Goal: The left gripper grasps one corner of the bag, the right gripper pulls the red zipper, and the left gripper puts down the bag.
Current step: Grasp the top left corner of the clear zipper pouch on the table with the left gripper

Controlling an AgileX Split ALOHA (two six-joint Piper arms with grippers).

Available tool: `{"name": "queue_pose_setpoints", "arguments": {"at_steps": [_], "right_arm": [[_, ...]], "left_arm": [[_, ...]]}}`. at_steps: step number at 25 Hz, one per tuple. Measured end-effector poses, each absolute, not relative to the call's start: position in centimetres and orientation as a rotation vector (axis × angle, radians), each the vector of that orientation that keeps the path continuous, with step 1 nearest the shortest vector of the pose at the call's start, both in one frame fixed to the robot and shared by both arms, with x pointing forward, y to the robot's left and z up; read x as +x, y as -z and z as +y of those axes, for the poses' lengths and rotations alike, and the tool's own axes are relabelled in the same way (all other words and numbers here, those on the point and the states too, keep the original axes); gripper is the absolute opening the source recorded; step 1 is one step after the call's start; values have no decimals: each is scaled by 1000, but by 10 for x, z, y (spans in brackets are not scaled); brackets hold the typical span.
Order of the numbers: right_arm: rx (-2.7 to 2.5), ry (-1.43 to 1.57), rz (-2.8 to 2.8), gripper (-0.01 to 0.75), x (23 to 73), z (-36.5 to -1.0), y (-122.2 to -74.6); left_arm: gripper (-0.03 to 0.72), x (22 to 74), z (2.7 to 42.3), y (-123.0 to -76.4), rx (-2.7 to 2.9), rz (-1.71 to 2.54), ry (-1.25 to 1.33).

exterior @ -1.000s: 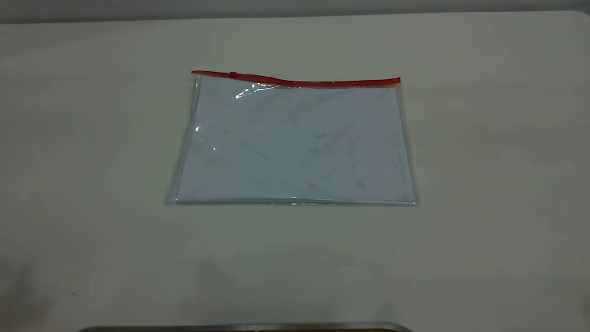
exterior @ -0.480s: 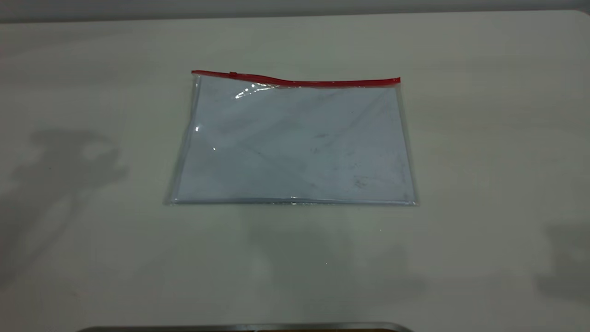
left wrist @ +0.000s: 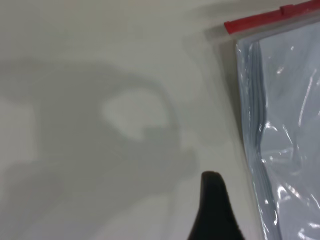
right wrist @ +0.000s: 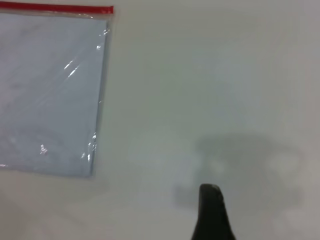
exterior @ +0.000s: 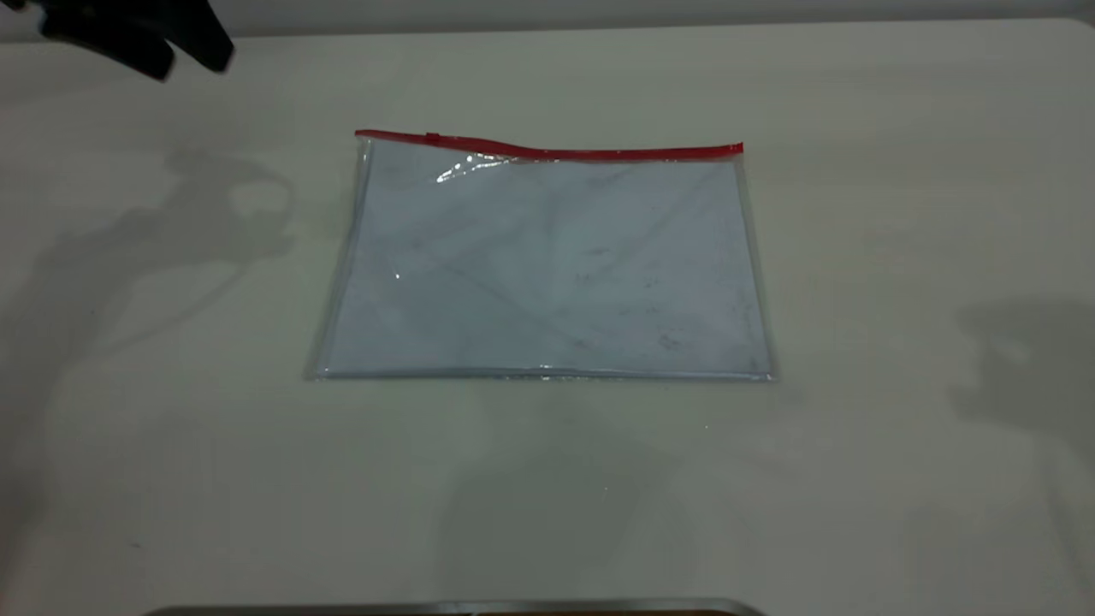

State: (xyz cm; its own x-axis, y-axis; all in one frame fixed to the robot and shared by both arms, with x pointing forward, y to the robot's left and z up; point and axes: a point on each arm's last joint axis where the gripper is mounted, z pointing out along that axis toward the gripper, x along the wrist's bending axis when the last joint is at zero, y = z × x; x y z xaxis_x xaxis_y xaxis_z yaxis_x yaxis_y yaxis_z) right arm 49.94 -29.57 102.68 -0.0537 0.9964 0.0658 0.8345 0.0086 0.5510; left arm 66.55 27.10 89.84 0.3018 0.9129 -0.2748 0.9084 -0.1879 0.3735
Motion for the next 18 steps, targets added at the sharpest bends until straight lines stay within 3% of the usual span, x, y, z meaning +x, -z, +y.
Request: {"name": "queue_pose_setpoints", "arguments": {"at_steps": [18], "right_arm": [[1920, -579, 2002, 578, 525, -297, -986]], "left_arm": [[584, 698, 243, -797, 1995, 1411, 100]]}}
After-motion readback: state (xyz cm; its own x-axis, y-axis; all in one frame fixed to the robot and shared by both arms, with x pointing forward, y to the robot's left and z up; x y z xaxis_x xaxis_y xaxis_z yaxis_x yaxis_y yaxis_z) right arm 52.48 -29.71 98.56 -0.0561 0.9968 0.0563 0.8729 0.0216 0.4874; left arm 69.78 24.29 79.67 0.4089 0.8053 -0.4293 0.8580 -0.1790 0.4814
